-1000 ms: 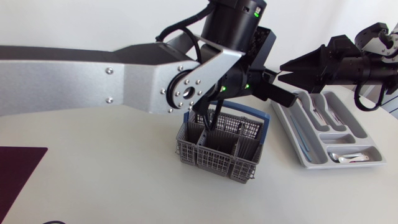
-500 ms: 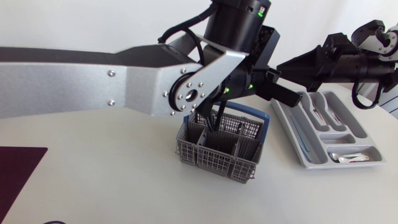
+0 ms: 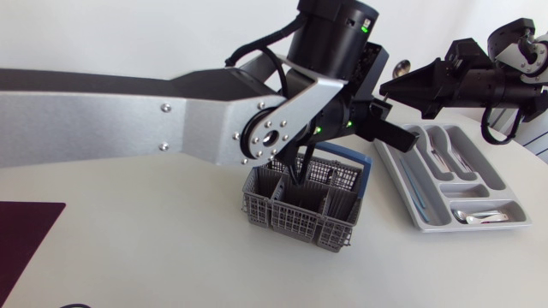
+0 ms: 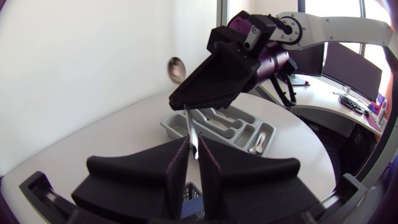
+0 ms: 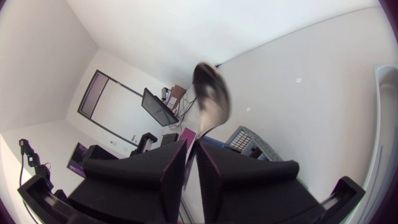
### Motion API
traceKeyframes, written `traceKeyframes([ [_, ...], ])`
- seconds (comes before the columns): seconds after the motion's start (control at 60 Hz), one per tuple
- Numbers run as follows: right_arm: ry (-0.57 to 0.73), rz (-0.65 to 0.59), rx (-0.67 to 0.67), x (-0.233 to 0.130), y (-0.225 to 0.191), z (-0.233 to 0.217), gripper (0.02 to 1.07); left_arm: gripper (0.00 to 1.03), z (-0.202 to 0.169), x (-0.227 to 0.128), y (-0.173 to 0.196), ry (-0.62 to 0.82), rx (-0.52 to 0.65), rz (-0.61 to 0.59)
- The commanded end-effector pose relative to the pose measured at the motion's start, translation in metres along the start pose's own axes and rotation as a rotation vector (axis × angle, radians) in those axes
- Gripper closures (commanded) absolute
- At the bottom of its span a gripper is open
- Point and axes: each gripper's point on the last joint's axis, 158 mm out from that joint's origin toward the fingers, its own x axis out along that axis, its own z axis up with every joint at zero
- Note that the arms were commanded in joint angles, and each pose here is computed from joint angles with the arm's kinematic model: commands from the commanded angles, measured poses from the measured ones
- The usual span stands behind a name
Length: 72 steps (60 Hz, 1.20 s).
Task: Sort the cutlery from the basket into the organizer compartments.
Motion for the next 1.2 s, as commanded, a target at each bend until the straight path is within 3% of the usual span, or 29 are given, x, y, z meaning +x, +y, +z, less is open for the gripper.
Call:
traceKeyframes([
  [0.0,0.0,0.014,0.007,0.0,0.008,0.0,0.93,0.73,0.006,0.002,-0.007,-0.014,-0.02,-0.012],
  [0.1,-0.002,0.01,0.001,0.0,0.009,0.0,0.93,0.64,0.008,0.0,-0.005,-0.017,-0.021,-0.007],
  [0.233,-0.002,0.007,-0.01,0.0,0.011,-0.002,0.94,0.61,0.009,-0.001,-0.005,-0.016,-0.018,-0.006],
  [0.683,0.012,-0.029,-0.011,0.007,-0.002,-0.012,1.01,0.61,0.007,-0.01,0.006,0.001,-0.014,0.014],
  [0.933,0.019,-0.135,-0.081,0.002,-0.027,-0.017,1.01,0.6,0.02,-0.028,0.047,-0.007,-0.014,0.082],
  [1.183,0.119,-0.228,-0.162,-0.019,-0.05,-0.034,1.01,0.58,0.02,-0.05,0.105,0.032,-0.015,0.182],
])
